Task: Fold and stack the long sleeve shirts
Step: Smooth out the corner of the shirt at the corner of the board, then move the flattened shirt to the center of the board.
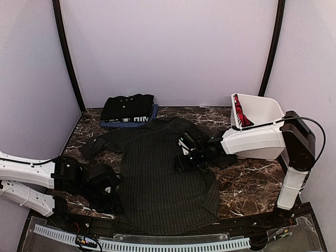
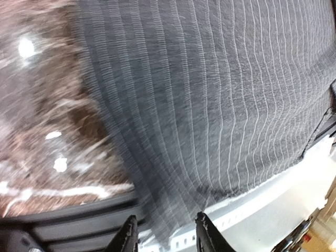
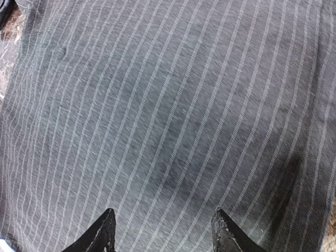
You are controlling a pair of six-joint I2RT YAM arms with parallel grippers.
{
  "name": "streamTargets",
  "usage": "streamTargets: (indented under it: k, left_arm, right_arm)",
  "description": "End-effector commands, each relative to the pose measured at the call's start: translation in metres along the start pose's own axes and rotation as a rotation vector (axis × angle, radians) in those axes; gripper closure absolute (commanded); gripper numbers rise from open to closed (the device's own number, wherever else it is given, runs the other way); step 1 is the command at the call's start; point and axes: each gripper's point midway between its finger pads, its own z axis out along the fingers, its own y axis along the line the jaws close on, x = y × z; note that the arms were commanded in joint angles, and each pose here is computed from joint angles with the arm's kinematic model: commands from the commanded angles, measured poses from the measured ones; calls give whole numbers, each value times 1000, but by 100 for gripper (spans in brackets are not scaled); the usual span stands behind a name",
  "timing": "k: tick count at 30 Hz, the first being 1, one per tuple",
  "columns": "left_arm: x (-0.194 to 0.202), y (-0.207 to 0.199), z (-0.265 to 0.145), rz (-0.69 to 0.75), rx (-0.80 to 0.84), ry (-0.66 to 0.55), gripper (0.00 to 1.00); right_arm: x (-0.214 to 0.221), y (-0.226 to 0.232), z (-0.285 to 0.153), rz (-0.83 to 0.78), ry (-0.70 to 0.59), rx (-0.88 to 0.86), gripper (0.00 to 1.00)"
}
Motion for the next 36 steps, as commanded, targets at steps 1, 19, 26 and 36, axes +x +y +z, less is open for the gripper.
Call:
streamTargets:
  k: [1,19,26,36]
  left_arm:
    - [-2,13,-28,-71,-11,-68,64]
    - [-136,-61,28,115,68,-171,58]
    - [-105,16,60,30,-123,-52,62]
    - [-103,111,27,-163,-329,-105,65]
  right_arm:
    - [-13,1,-28,12,-87,4,40]
    - [40,-1,-17,34,-3,29,40]
    - [75,14,-4,6,72,21,39]
    - [71,67,-27,-32,27,-72,38]
